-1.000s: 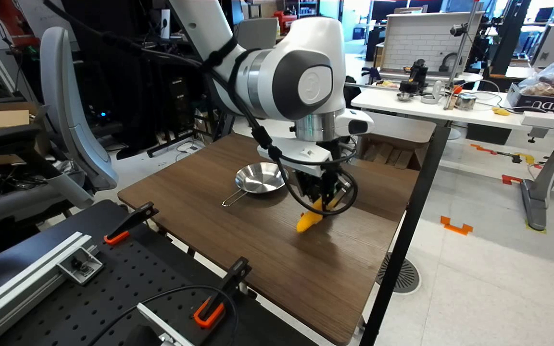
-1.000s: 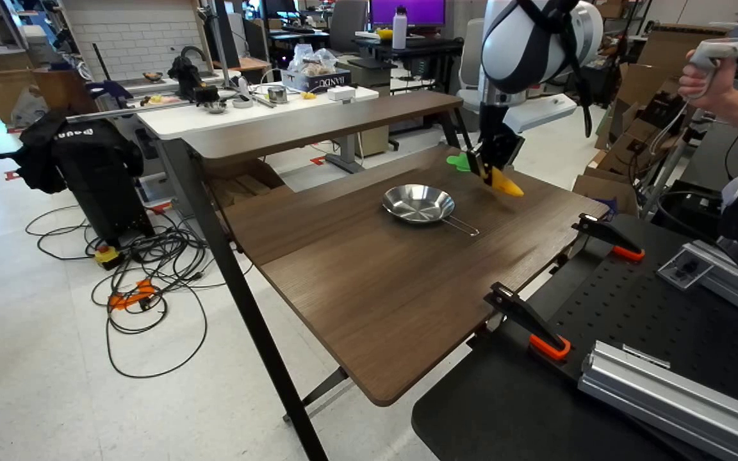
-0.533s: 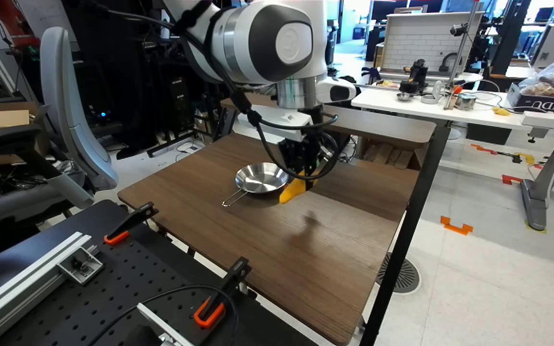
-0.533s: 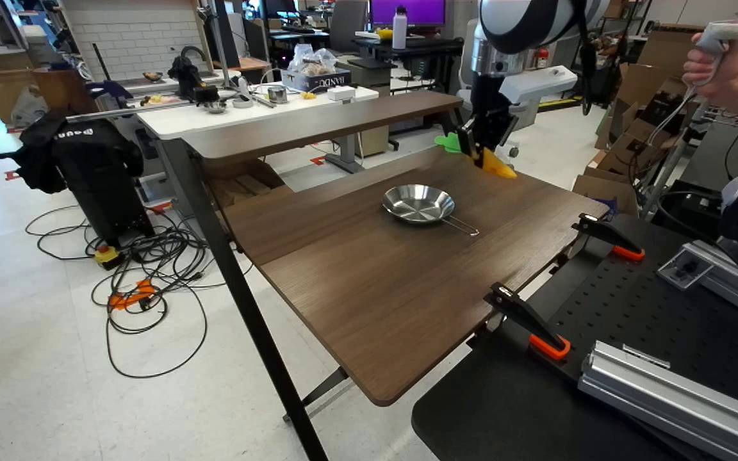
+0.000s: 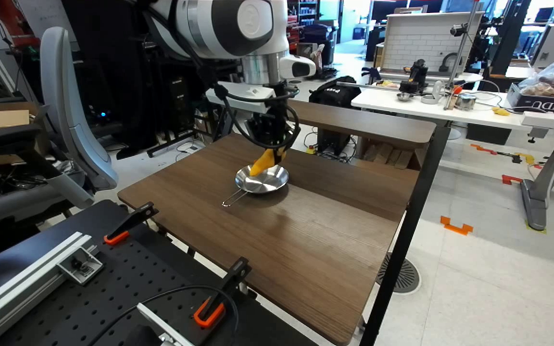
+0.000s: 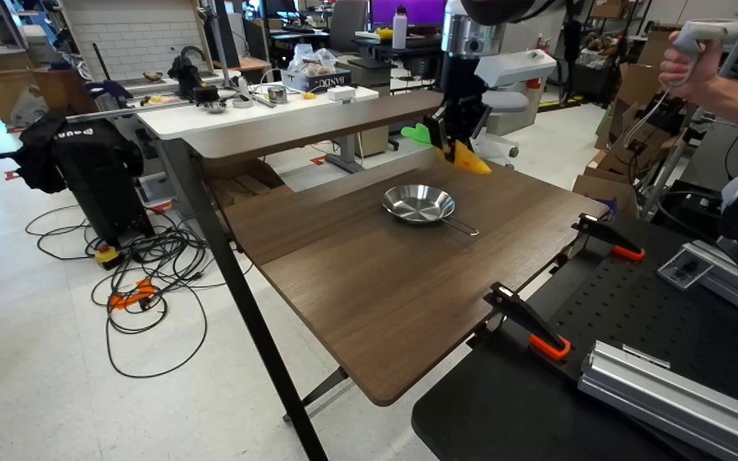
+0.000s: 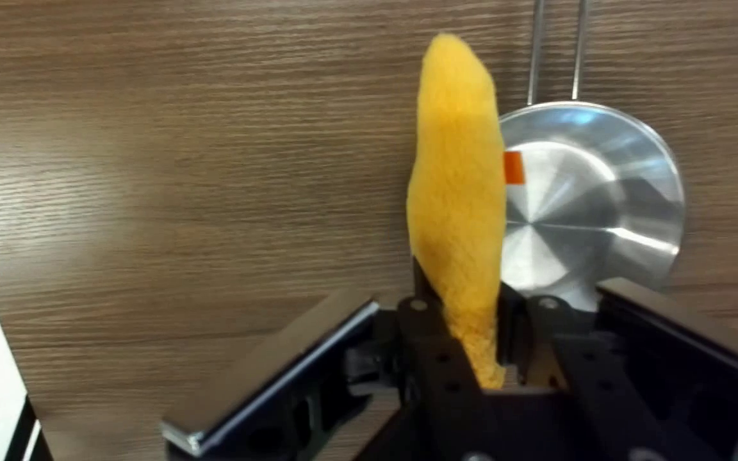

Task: Put the carrot plushy on the pan

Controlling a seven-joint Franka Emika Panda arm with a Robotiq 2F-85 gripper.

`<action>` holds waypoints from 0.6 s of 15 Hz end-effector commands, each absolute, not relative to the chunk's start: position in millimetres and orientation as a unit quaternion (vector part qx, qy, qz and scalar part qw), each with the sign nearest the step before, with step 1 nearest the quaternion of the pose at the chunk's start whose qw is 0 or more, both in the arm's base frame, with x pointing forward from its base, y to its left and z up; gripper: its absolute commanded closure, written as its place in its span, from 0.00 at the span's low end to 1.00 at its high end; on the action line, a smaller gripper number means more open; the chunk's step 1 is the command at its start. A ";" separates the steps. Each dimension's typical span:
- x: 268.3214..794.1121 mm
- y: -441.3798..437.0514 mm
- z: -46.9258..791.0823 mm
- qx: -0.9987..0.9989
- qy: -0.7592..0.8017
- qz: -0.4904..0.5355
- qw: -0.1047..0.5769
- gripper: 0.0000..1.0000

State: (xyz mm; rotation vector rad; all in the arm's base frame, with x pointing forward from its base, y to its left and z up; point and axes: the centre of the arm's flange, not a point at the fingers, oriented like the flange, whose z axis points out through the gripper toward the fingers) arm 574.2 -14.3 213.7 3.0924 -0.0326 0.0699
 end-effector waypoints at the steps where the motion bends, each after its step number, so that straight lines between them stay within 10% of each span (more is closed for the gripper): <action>1: 574.0 13.8 220.0 1.000 -0.006 0.022 0.014 0.97; 7: 574.9 34.7 205.4 1.000 -0.003 0.020 0.018 0.97; 8: 574.5 34.8 202.7 1.000 -0.005 0.017 0.020 0.62; 9: 574.1 34.1 200.9 1.000 -0.007 0.016 0.021 0.61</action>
